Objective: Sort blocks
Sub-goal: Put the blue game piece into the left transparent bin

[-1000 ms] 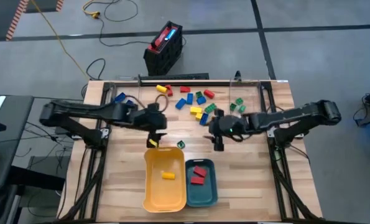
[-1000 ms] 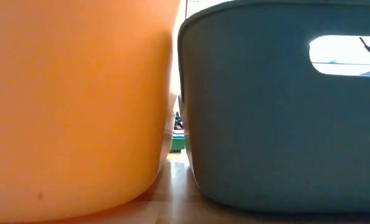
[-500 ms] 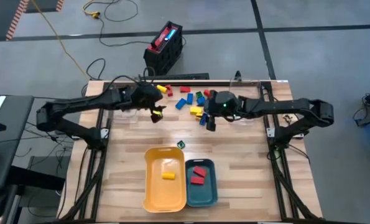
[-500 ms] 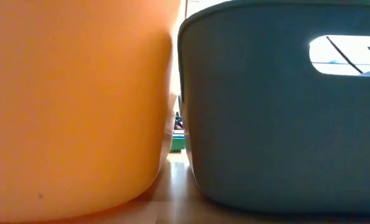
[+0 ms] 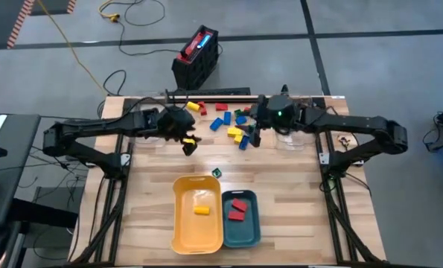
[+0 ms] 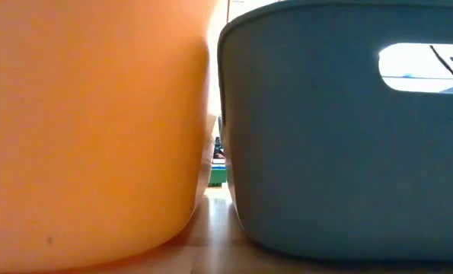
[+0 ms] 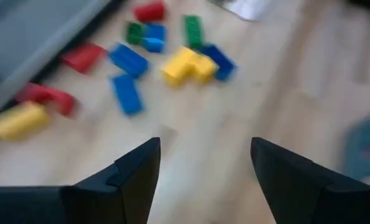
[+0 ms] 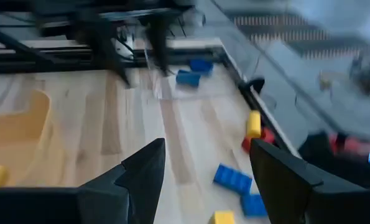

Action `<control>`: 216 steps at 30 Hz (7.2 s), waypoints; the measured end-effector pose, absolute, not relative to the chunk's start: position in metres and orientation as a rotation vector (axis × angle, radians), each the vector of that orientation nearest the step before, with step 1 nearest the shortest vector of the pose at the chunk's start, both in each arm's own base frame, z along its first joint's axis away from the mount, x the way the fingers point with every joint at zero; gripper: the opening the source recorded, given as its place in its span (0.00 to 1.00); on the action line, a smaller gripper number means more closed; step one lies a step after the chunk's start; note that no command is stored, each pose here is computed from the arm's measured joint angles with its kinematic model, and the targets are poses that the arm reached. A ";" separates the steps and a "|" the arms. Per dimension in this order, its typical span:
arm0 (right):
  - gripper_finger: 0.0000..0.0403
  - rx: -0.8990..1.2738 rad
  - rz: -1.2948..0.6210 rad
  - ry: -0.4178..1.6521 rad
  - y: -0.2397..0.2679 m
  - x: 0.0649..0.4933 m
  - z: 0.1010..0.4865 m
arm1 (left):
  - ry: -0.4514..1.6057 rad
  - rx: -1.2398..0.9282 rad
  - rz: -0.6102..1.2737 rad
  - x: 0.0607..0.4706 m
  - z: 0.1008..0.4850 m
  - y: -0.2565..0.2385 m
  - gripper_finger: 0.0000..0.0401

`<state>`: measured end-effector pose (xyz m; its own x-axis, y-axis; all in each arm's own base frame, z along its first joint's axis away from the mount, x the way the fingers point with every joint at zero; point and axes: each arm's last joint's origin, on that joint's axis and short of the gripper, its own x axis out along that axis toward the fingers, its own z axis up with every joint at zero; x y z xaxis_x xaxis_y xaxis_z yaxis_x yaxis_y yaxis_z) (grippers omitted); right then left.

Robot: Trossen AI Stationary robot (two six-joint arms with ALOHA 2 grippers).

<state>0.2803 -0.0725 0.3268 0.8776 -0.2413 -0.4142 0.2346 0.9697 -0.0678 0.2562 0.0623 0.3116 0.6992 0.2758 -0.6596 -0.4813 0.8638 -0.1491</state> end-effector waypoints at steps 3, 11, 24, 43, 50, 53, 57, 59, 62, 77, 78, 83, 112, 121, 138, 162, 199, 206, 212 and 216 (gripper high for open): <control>0.62 0.121 -0.265 0.511 -0.068 0.276 0.340 | 0.643 -0.429 0.359 0.253 0.324 0.058 0.61; 0.62 0.501 -0.391 0.378 -0.032 0.277 0.369 | 0.743 -0.417 0.360 0.238 0.349 0.063 0.61; 0.62 0.411 -0.510 0.346 -0.060 0.286 0.368 | 0.606 -0.260 0.525 0.195 0.382 0.052 0.61; 0.62 0.204 -0.327 0.357 -0.196 0.297 0.369 | 0.639 -0.427 0.666 0.217 0.349 0.148 0.61; 0.62 0.234 -0.429 0.284 -0.213 0.311 0.359 | 0.796 -0.341 0.565 0.223 0.317 0.187 0.61; 0.62 0.332 -0.469 0.267 -0.208 0.312 0.361 | 0.800 -0.361 0.536 0.224 0.309 0.198 0.61; 0.62 0.490 -0.460 0.234 -0.188 0.308 0.374 | 0.795 -0.504 0.479 0.230 0.303 0.211 0.61; 0.62 0.509 -0.434 0.216 -0.175 0.306 0.382 | 0.834 -0.560 0.452 0.238 0.302 0.218 0.61; 0.62 0.507 -0.400 0.203 -0.162 0.304 0.391 | 0.907 -0.560 0.393 0.258 0.299 0.230 0.61; 0.62 0.360 -0.416 0.307 -0.164 0.270 0.401 | 1.127 -0.588 0.404 0.365 0.266 0.232 0.61; 0.62 0.355 -0.397 0.302 -0.165 0.269 0.402 | 1.127 -0.589 0.410 0.371 0.264 0.230 0.61; 0.62 0.281 -0.343 0.322 -0.163 0.270 0.402 | 1.180 -0.591 0.441 0.397 0.237 0.228 0.61; 0.62 0.208 -0.253 0.339 -0.160 0.270 0.401 | 1.491 0.144 0.171 0.367 0.258 0.234 0.57; 0.62 0.223 -0.255 0.343 -0.160 0.270 0.401 | 1.375 -0.041 0.301 0.345 0.288 0.262 0.50; 0.62 0.246 -0.255 0.387 -0.162 0.277 0.391 | 1.333 -0.072 0.191 0.267 0.303 0.325 0.42; 0.62 0.286 -0.297 0.381 -0.170 0.272 0.391 | 1.222 0.192 0.145 0.290 0.281 0.329 0.34; 0.62 -0.084 0.193 1.090 -0.131 0.317 0.210 | 0.860 0.011 0.475 0.258 0.327 0.229 0.39; 0.67 -0.005 0.216 1.183 -0.134 0.325 0.182 | 0.897 0.032 0.465 0.256 0.328 0.228 0.49; 0.76 -0.009 0.203 1.186 -0.141 0.324 0.186 | 0.925 0.035 0.455 0.254 0.326 0.227 0.50; 0.81 -0.077 0.177 1.188 -0.146 0.326 0.188 | 0.933 0.061 0.440 0.254 0.326 0.227 0.50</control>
<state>0.3264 -0.1465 0.1881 0.3615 0.0965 -0.9274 -0.1780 0.9835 0.0330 0.2543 0.2266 0.3262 0.5136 0.3917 -0.7634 -0.3393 0.9099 0.2386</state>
